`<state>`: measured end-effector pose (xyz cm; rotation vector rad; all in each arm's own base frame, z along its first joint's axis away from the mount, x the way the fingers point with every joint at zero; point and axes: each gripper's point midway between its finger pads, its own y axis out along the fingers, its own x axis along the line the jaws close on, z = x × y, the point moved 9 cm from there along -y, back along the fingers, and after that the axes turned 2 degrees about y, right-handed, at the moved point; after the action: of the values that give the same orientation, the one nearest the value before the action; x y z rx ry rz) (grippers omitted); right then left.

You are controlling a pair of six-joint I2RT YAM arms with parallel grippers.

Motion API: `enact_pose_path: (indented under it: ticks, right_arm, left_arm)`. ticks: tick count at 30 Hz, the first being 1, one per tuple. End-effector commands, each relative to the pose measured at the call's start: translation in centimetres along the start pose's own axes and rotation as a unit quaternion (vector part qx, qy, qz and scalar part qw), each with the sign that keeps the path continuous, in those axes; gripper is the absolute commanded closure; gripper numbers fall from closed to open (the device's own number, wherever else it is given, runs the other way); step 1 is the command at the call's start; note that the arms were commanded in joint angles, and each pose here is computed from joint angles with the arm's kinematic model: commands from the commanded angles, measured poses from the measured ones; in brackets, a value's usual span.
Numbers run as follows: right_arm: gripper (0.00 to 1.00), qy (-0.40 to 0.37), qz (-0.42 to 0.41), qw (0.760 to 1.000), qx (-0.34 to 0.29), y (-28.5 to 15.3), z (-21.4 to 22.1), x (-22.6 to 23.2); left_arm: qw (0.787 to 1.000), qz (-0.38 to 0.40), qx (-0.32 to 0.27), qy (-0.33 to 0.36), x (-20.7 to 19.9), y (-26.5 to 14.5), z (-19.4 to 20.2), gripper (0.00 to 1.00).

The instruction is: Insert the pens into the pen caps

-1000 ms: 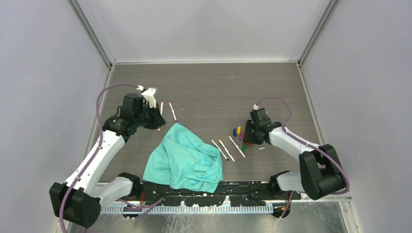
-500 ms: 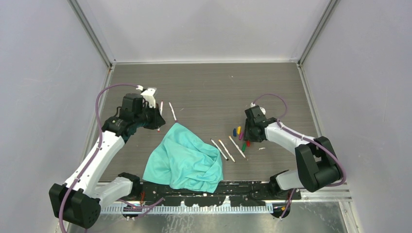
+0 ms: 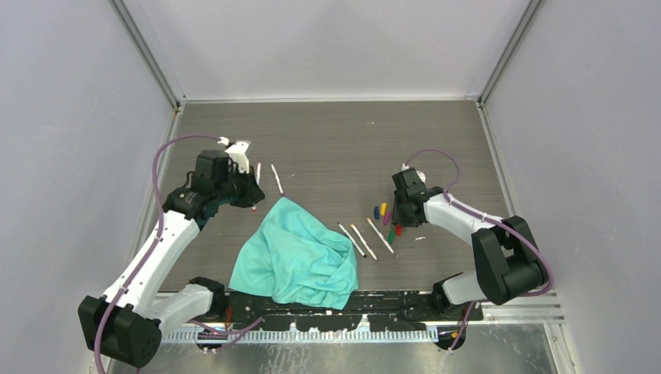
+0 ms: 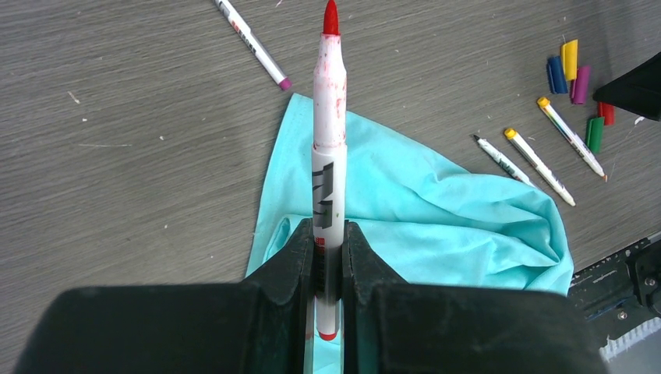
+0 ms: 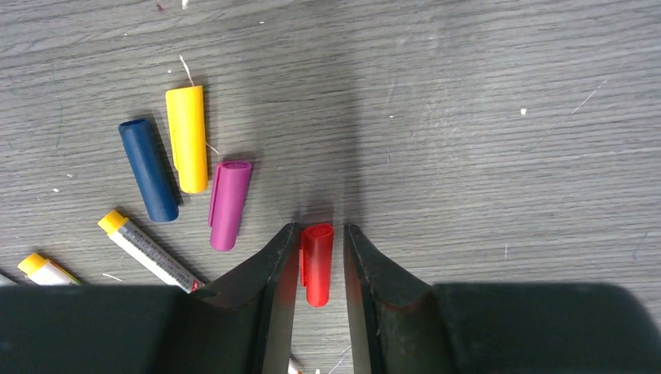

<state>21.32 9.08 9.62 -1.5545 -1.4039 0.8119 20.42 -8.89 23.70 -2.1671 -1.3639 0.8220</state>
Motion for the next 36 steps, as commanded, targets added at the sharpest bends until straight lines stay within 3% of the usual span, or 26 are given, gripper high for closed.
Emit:
enact_pose_path:
  ticks: [1, 9, 17, 25, 36]
  right_arm:
    - [0.71, 0.003, -0.002, 1.000, 0.003, 0.2, 0.6, 0.3]
    - [0.99, 0.011, -0.012, 1.000, -0.006, -0.6, 0.3, 0.7]
    - [0.99, 0.023, -0.043, 0.997, -0.051, -3.5, -1.6, 1.4]
    - [0.99, 0.038, -0.158, 0.983, -0.089, -7.7, -3.6, 3.5]
    - [0.99, 0.054, -0.387, 0.912, -0.123, -14.3, -4.4, 10.2]
  left_arm:
    - [0.999, 0.003, -0.037, 0.013, -0.3, -1.1, -1.3, 1.00]
    - [0.999, -0.001, -0.047, 0.014, -0.3, -1.4, -1.4, 1.00]
    - [0.999, 0.008, -0.051, 0.011, -0.5, -1.4, -1.4, 1.00]
    - [0.991, 0.115, -0.058, 0.020, -3.0, -1.3, -1.9, 1.00]
    - [0.928, 0.368, -0.029, 0.048, -9.4, -2.4, -1.0, 1.00]
